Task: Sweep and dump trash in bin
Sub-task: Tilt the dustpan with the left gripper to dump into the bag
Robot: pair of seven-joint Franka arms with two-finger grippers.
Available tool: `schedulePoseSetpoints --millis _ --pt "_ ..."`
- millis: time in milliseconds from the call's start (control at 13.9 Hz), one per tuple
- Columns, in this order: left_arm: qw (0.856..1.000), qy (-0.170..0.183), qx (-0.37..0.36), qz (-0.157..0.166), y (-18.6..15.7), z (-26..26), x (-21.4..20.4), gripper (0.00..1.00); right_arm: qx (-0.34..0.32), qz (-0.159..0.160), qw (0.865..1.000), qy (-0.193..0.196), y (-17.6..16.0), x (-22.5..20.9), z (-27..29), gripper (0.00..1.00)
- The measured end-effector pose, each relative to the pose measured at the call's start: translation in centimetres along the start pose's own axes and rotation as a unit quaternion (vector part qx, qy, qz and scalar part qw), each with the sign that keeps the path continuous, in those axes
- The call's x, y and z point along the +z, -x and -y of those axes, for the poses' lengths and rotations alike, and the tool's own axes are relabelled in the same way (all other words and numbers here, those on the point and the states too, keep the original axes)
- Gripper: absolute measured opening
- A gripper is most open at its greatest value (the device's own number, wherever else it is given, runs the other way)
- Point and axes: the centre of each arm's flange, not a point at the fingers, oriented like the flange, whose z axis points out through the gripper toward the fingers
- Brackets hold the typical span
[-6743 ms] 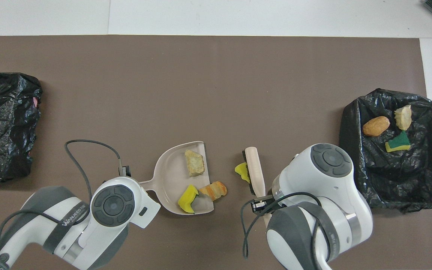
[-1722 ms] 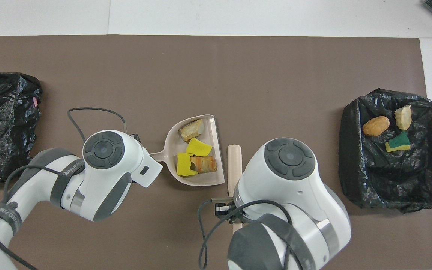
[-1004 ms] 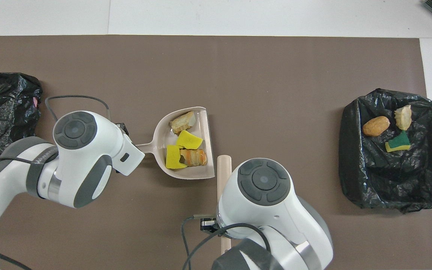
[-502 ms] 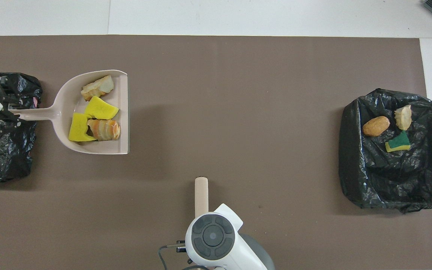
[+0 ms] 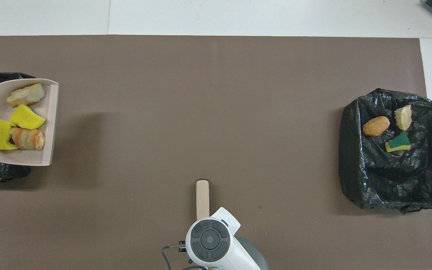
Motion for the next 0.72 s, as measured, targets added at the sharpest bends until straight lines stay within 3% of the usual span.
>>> schedulePoseSetpoints --millis 359,502,717 --pt "0.996 -0.026 0.027 0.083 9.3 0.0 -1.1 0.33 0.0 0.001 1.0 0.002 0.0 0.2 -0.1 0.26" --pt "0.99 -0.035 0.041 0.13 10.2 1.0 -1.4 0.33 -0.001 0.0 1.0 0.002 0.0 0.2 -0.1 0.26" --pt "0.979 -0.028 0.045 0.197 8.7 2.6 -2.0 0.33 -0.009 0.0 1.0 0.003 0.0 0.2 -0.2 0.26"
